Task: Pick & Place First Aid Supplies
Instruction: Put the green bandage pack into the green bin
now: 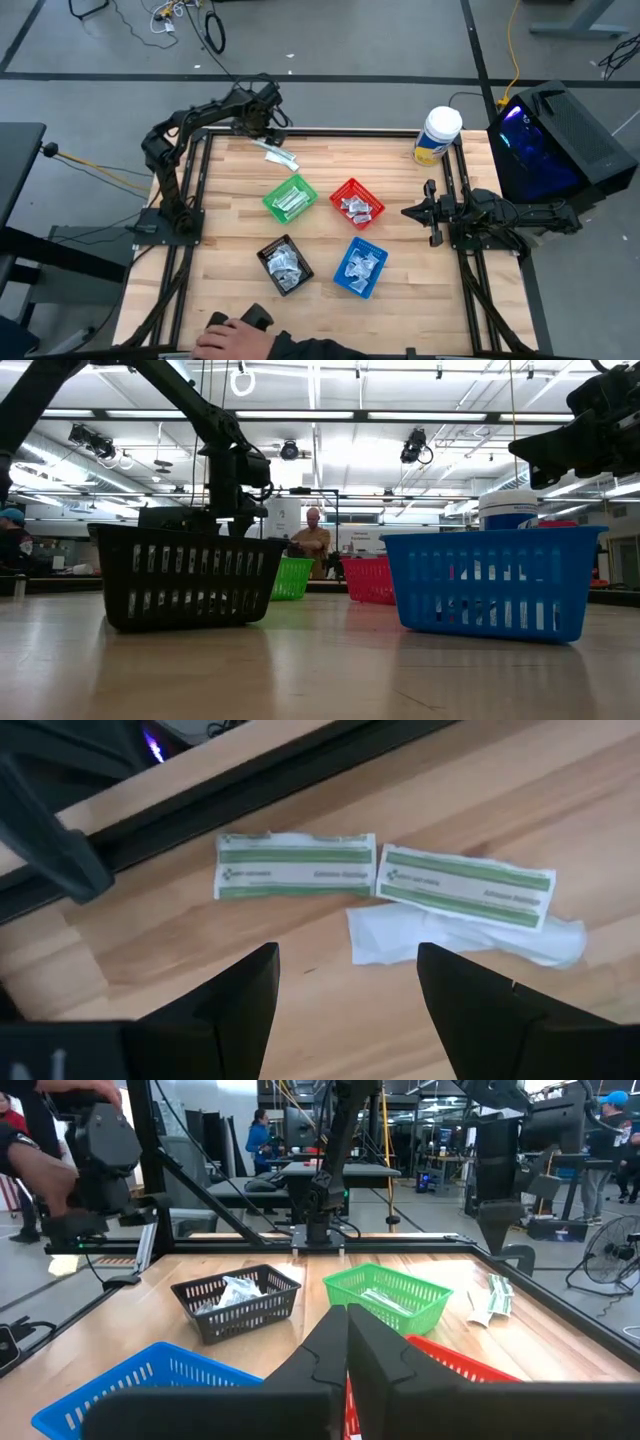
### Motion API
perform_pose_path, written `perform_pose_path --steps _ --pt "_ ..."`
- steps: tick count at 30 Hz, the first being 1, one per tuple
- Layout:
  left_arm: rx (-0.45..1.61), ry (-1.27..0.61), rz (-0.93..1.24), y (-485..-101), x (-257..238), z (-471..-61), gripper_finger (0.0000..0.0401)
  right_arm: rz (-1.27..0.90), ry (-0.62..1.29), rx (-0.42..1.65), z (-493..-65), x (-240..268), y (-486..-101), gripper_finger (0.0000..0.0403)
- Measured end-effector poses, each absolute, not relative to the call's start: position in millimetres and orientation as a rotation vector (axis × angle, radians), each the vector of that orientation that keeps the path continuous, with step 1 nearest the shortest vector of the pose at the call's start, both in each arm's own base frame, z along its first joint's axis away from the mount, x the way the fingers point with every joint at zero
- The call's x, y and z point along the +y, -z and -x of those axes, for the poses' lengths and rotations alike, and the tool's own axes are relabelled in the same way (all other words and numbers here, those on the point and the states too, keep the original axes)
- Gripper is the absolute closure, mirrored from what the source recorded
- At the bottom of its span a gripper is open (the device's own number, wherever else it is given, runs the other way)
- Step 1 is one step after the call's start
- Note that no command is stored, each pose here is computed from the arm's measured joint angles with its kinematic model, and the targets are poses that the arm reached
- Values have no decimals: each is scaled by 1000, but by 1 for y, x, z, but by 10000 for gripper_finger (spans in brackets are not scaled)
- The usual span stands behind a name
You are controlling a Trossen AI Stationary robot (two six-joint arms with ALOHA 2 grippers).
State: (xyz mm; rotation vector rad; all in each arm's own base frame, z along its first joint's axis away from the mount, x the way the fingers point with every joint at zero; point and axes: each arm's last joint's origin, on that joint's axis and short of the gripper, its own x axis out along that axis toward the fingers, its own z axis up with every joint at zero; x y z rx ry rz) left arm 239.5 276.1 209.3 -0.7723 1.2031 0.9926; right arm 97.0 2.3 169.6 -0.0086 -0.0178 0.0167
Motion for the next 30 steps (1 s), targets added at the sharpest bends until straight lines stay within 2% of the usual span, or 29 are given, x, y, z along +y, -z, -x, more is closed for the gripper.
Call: perform_pose_path --steps 14,19,24,30 --pt "1163 -931 862 -191 280 -253 153 9 -17 -18 -97 2 -170 390" --pt "1123 -985 934 -191 277 -256 153 9 -17 -18 -97 2 -170 390" --pt "1043 -1089 1093 -191 277 -257 153 9 -17 -17 -97 2 -170 390" --pt "1014 -1112 1159 -186 277 -261 153 9 -16 -17 -97 2 -169 390"
